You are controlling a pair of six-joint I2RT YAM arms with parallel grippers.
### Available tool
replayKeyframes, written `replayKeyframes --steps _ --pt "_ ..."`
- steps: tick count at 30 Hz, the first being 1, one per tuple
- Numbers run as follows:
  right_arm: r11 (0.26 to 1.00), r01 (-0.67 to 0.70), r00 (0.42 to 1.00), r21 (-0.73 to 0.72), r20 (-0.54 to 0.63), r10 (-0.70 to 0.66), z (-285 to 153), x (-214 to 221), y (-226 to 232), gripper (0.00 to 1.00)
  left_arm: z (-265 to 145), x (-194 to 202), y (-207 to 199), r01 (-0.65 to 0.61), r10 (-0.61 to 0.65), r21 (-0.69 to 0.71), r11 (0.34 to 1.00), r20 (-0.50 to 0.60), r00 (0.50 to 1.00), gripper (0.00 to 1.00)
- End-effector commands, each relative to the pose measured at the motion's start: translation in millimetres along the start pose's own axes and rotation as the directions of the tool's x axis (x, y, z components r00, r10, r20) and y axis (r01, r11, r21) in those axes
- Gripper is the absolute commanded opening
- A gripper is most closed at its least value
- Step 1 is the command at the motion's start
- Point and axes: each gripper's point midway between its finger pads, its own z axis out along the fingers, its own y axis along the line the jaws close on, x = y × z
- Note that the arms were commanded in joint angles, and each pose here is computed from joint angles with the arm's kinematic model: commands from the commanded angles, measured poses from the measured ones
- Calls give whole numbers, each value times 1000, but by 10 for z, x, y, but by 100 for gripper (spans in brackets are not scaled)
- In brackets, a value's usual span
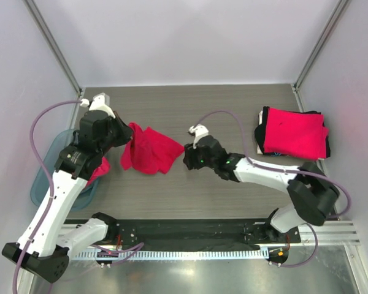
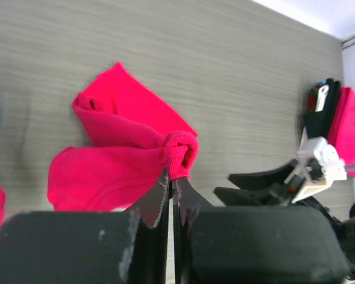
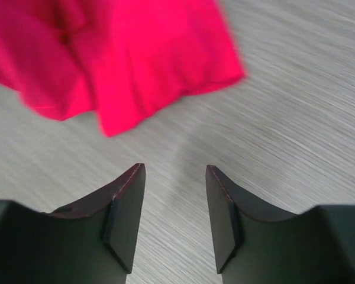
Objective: Fold and stack the t-shirts
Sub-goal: Flatten the tshirt out
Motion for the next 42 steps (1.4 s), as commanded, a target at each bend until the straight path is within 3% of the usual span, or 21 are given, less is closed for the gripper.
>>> replayKeyframes --steps 1,5,15,26,36,39,40,42 --pt "978 130 992 -161 20 -128 100 -156 498 50 11 67 49 5 -5 3 1000 4 1000 0" --pt "946 214 973 -242 -37 -229 245 73 824 50 45 209 209 4 -6 -58 998 -21 1000 0" --pt "916 286 940 -281 -105 -325 590 448 1156 50 -35 348 521 -8 4 -178 984 -23 1000 0" --pt "933 350 930 -90 -84 -357 875 280 955 50 -108 345 627 -38 35 -220 975 -19 999 0" --pt "921 377 911 -102 -139 -389 1043 465 941 47 -113 369 671 -54 48 -237 970 -32 998 0" --pt "923 378 913 -72 -132 -385 1044 418 905 26 -111 368 695 -60 54 -247 967 -31 998 0" --pt "922 382 913 -56 -129 -386 1031 395 870 10 -108 376 706 -62 56 -251 966 -32 998 0" --pt "926 374 922 -56 -85 -378 918 185 900 5 -87 389 716 -64 58 -255 965 -33 998 0"
